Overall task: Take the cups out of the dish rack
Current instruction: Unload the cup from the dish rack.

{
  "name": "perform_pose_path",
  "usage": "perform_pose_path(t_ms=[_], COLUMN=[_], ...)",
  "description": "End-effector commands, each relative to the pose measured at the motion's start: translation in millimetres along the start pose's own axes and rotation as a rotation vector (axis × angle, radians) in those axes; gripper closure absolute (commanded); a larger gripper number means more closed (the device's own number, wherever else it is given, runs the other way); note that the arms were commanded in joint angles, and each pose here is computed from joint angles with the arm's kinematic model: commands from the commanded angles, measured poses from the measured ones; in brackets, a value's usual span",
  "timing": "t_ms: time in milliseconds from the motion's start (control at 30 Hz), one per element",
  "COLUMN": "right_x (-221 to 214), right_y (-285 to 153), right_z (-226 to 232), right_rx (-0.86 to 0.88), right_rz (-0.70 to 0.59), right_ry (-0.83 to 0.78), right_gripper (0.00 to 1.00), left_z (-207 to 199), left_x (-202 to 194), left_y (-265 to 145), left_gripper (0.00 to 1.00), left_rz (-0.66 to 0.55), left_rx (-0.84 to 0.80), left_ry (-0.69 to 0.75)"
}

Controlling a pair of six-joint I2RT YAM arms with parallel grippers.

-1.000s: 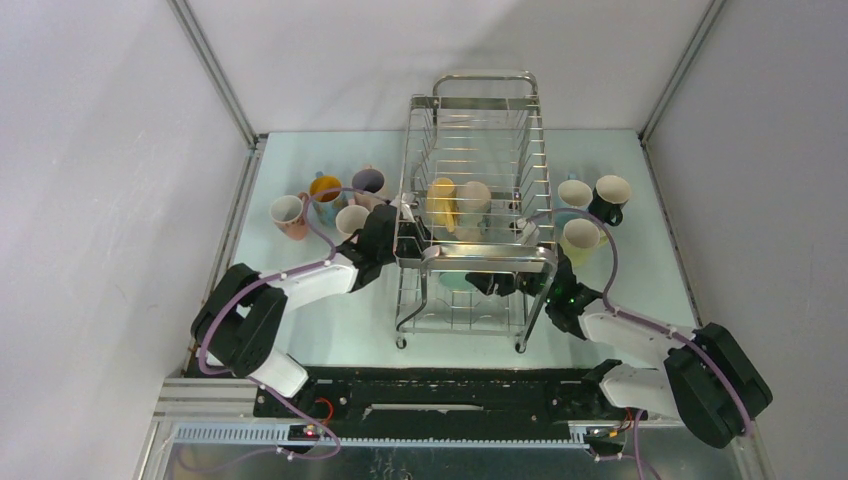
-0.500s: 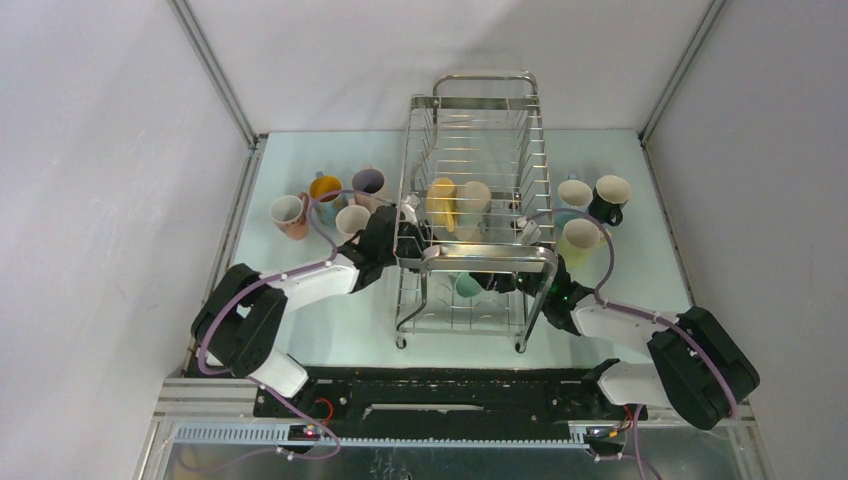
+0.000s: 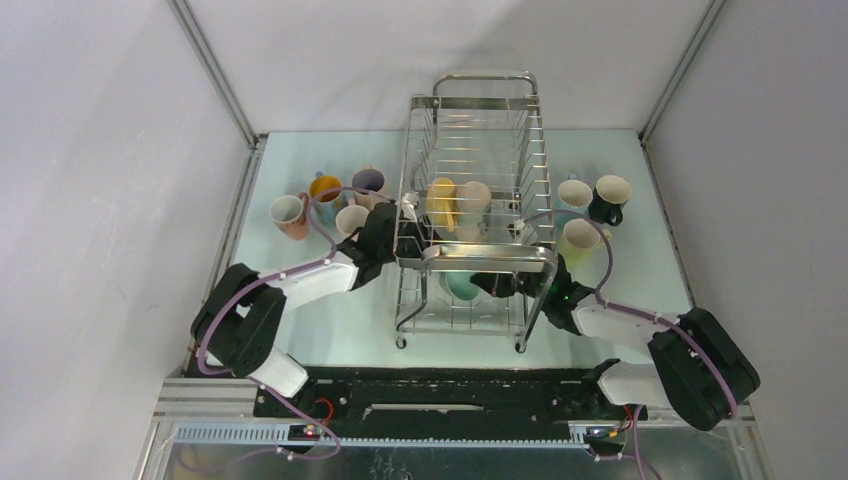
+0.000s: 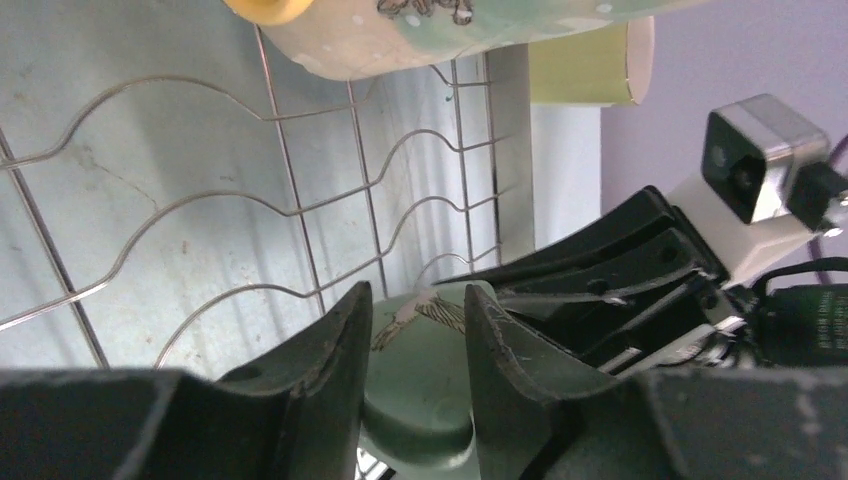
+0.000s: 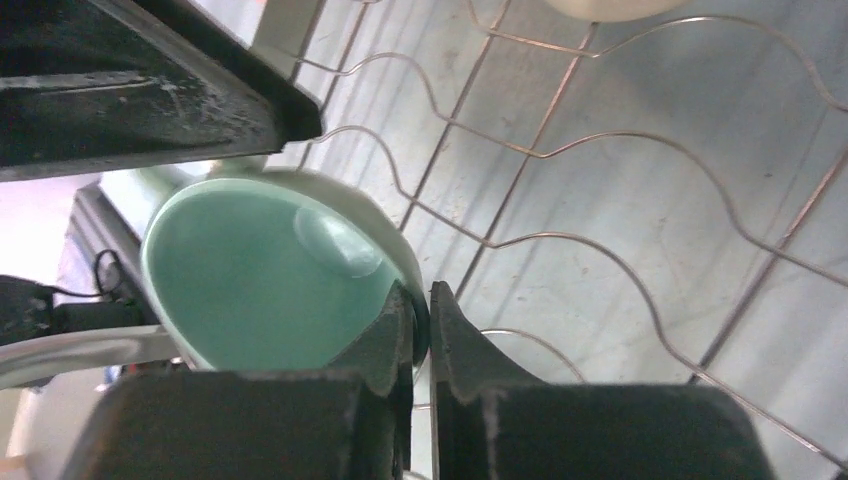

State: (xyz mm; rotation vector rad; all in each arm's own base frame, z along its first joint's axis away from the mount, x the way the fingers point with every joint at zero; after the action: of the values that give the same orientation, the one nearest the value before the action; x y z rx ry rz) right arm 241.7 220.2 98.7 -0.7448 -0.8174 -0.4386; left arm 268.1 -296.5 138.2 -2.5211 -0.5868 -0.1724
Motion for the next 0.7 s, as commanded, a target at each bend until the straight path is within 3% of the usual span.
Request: perform_pose_path(t_ms=[0, 233, 433, 667], right_x=[48.0, 57.4, 59.3, 60.1], right_y=[-9.8, -27.5, -39.5, -51.2], right_z=[16.0, 16.2, 13.3, 9.6], right_rx=[0.059, 0.061, 0.010, -0.036], right_rz=[-0.162, -0.171, -0.159, -0.157], right_ry=[0.058, 0.113, 0.139, 0.163], right_gripper=[1.00, 1.00, 1.00, 1.00], left_z=[-20.1, -25.2, -32.4, -34.1], left_x=[-5.8, 6.5, 14.3, 19.1], left_y=[-5.3, -11.8, -20.2, -28.1], left_gripper=[0.57, 0.47, 0.24, 0.08], left_rz=[0.046, 0.006, -0.030, -0.060], left_rx=[-0.044, -0.054, -0.071, -0.077], left_ry=[0.050, 0.059, 0.081, 0.089])
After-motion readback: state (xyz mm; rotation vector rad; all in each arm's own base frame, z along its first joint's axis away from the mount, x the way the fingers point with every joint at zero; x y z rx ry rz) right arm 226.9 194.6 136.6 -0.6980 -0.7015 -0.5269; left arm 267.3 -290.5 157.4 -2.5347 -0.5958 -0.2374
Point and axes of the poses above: each gripper's point midway between its finger pads, its own y axis out along the fingers, its own z axis along the line the jaws close on, x = y × z, the point moved 3 cm from there along -y, back along the fingers, and after that the axes turned 10 degrees about -y, right-handed, at the moved point
